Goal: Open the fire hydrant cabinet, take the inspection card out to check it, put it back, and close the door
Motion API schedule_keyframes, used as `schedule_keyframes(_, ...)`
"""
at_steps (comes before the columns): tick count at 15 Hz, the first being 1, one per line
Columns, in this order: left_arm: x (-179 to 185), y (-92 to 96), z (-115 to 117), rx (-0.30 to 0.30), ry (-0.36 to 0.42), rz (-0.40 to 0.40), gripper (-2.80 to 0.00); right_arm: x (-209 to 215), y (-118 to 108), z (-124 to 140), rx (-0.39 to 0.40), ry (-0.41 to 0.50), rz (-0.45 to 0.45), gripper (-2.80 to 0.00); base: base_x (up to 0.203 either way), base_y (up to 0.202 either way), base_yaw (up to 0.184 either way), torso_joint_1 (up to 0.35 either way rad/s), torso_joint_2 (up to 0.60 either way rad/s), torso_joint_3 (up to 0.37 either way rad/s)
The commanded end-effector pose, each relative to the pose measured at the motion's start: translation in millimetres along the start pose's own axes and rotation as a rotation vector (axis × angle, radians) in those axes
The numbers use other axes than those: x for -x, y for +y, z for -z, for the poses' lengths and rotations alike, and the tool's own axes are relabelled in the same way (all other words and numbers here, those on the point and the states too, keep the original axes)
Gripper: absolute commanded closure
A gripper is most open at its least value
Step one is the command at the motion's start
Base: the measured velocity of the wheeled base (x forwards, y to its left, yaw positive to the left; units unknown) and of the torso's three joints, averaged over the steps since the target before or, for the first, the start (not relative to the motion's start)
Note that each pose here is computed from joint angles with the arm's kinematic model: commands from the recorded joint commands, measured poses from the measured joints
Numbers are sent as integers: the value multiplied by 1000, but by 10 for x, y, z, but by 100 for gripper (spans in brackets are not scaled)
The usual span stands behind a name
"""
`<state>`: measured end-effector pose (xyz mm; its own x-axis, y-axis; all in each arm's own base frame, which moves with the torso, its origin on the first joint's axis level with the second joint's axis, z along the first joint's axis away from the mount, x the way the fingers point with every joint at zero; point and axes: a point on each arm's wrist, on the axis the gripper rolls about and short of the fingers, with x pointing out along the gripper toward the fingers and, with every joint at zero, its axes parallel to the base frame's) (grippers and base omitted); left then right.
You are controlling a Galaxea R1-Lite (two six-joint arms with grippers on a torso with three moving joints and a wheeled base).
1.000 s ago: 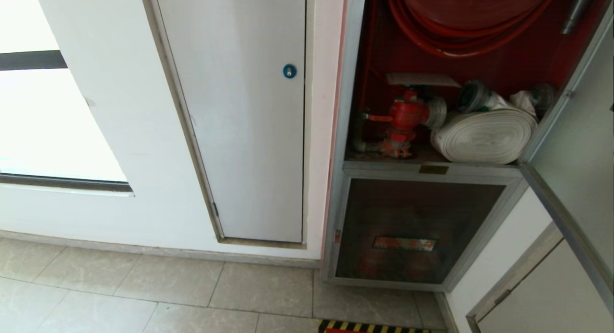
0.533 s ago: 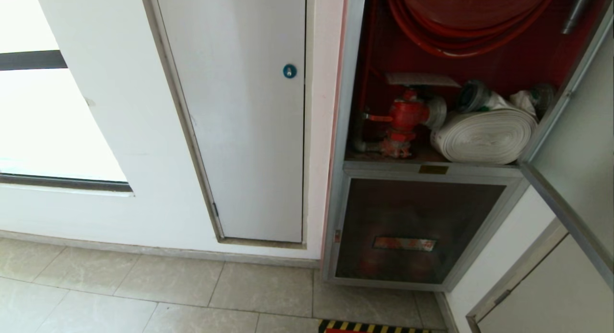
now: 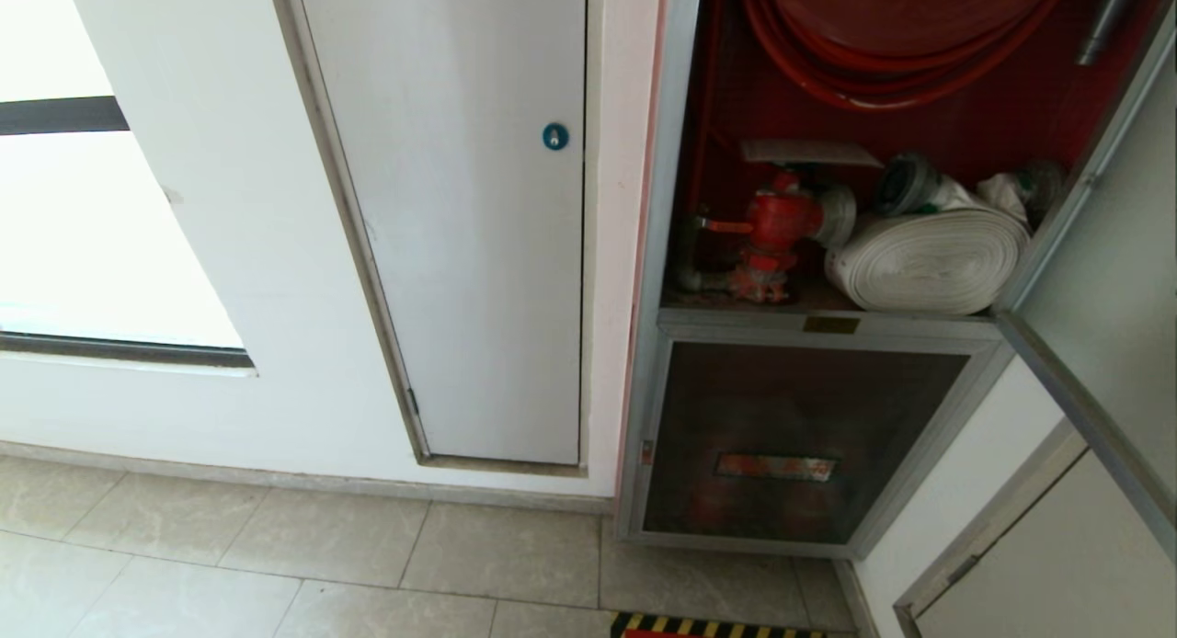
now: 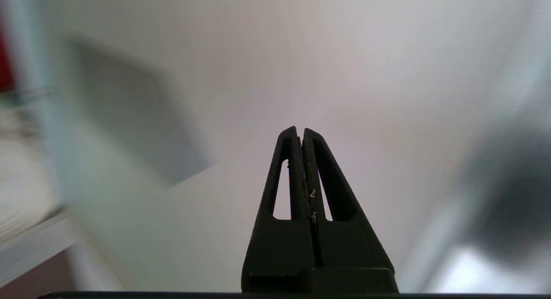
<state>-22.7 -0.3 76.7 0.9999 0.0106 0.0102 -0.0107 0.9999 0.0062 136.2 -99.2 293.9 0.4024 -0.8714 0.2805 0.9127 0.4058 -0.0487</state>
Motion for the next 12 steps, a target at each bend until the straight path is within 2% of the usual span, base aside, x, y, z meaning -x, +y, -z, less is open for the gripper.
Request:
schedule_keyframes(1,-4,0,12,0,6,0,0,117,92,19,-21,4,-80,0,0,0,0,0,0,0)
schedule_keyframes(5,-4,0,12,0,6,0,0,352,218,140,-34,38,-222,0,0,0,0,0,0,0)
schedule_keyframes(8,-4,0,12,0,6,0,0,655,265,180,-61,39,-386,0,0,0,0,0,0,0)
schedule_keyframes(10,-4,0,12,0,6,0,0,843,199,186,-83,33,-470,0,0,0,0,0,0,0)
schedule_keyframes(12,-4,0,12,0,6,0,0,970,107,234,-72,53,-521,0,0,0,0,0,0,0)
